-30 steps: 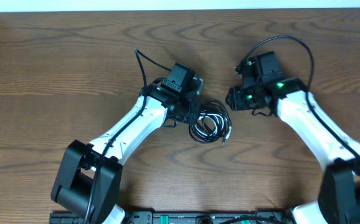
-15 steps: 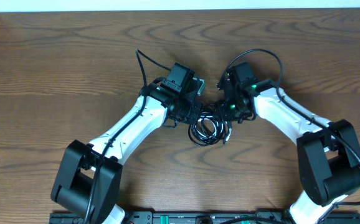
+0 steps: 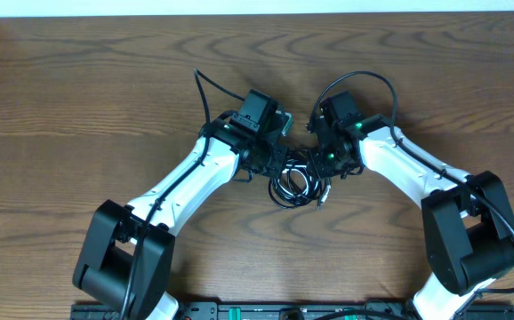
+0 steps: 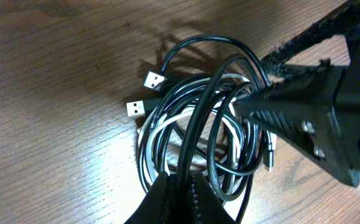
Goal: Untangle cables
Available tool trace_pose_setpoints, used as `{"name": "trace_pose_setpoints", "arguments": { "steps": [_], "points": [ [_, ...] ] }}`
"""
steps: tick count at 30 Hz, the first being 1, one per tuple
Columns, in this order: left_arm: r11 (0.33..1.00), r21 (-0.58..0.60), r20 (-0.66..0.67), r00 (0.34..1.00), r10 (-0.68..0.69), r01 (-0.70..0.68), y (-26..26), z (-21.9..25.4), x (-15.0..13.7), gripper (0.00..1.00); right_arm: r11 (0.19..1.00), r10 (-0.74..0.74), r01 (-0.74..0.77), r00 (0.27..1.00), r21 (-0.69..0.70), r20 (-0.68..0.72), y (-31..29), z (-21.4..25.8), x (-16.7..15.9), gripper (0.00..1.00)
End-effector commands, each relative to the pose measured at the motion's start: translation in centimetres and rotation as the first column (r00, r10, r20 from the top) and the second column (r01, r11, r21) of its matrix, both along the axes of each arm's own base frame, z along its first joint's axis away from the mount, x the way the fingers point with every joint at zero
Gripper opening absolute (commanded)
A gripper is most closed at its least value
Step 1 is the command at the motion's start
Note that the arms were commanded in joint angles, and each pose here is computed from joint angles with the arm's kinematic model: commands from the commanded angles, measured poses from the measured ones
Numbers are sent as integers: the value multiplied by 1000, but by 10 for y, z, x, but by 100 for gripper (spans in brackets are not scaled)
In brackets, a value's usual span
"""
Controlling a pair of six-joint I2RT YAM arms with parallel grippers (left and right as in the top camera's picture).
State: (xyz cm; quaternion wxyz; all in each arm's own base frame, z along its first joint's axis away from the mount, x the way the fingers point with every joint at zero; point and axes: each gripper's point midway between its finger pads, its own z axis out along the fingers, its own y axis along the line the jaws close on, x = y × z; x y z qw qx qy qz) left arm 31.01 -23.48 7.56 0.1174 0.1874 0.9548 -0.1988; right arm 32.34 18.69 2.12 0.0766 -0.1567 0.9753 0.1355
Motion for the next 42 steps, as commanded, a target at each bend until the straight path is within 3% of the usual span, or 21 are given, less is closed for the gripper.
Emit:
{"name": "trace_pose_setpoints", "arguments": {
  "steps": [1, 9, 42],
  "points": [
    [1000, 7, 21, 1000, -1, 1, 2, 3, 3, 7, 998, -37, 37, 999, -41, 0, -6, -7, -1, 44],
    [1000, 7, 21, 1000, -1, 1, 2, 3, 3, 7, 998, -47, 47, 999, -38, -4, -3, -7, -3, 41],
    [1000, 7, 21, 1000, -2, 2, 2, 3, 3, 7, 999, -9, 8, 1000, -41, -8, 9, -8, -12, 47]
  ]
}}
